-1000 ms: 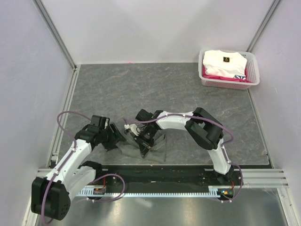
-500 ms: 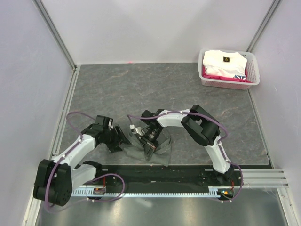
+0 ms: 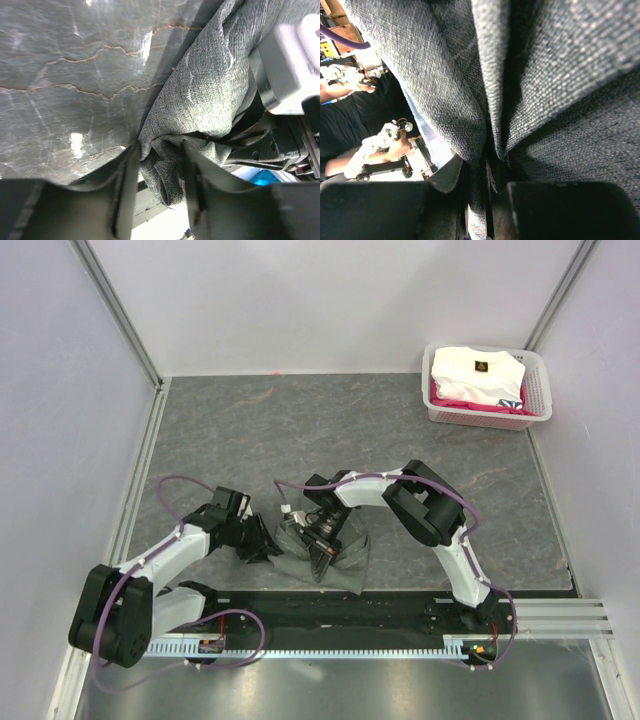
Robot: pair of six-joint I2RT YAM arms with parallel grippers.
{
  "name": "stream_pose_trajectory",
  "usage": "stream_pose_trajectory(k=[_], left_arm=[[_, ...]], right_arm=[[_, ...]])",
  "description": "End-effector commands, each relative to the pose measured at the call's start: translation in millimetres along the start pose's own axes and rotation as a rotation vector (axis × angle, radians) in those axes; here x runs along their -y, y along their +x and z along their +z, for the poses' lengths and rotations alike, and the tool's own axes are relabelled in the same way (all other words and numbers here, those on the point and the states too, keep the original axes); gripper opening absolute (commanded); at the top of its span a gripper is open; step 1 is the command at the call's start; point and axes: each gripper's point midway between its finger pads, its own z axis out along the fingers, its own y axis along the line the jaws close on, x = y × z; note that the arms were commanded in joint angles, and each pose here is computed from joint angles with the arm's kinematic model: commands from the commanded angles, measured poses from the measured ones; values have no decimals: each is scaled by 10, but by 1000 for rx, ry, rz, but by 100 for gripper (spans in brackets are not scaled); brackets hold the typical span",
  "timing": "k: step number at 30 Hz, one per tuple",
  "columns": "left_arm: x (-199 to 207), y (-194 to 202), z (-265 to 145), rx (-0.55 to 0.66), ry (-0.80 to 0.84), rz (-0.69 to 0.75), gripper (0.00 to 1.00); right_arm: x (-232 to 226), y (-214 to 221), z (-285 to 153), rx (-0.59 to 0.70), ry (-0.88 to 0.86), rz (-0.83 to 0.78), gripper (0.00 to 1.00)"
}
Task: Fold the napkin, place the utensils inside, and roll it up
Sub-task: Roll the napkin with the utensil
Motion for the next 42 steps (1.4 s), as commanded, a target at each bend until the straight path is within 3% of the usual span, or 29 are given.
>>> stream_pose_trajectory(k=[1, 7, 10, 16, 20, 25, 30, 37, 42], left_arm=[[68, 63, 21, -23, 38, 64, 36], [71, 116, 32, -39, 37, 74, 11], [74, 125, 31, -38, 38, 77, 2], [65, 133, 32, -40, 32, 75, 2], [65, 122, 24, -35, 27, 72, 2], [50, 88, 8, -17, 5, 53, 2], [28, 55, -5, -7, -25, 47, 2], [29, 25, -36, 4, -40, 56, 2], [21, 31, -33, -4, -43, 52, 2]], right_arm=[[743, 246, 51, -91, 250, 12, 17], [720, 173, -3, -68, 248, 6, 19], [642, 77, -68, -38, 250, -13, 25], [345, -204, -297, 57, 274, -89, 54], [145, -358, -576, 137, 362, -154, 64], [-114, -459, -877, 293, 474, -223, 69], [-134, -500, -1099, 434, 729, -319, 71], [-362, -366, -792, 502, 1042, -578, 74], [-455, -398, -602, 492, 1126, -696, 75]])
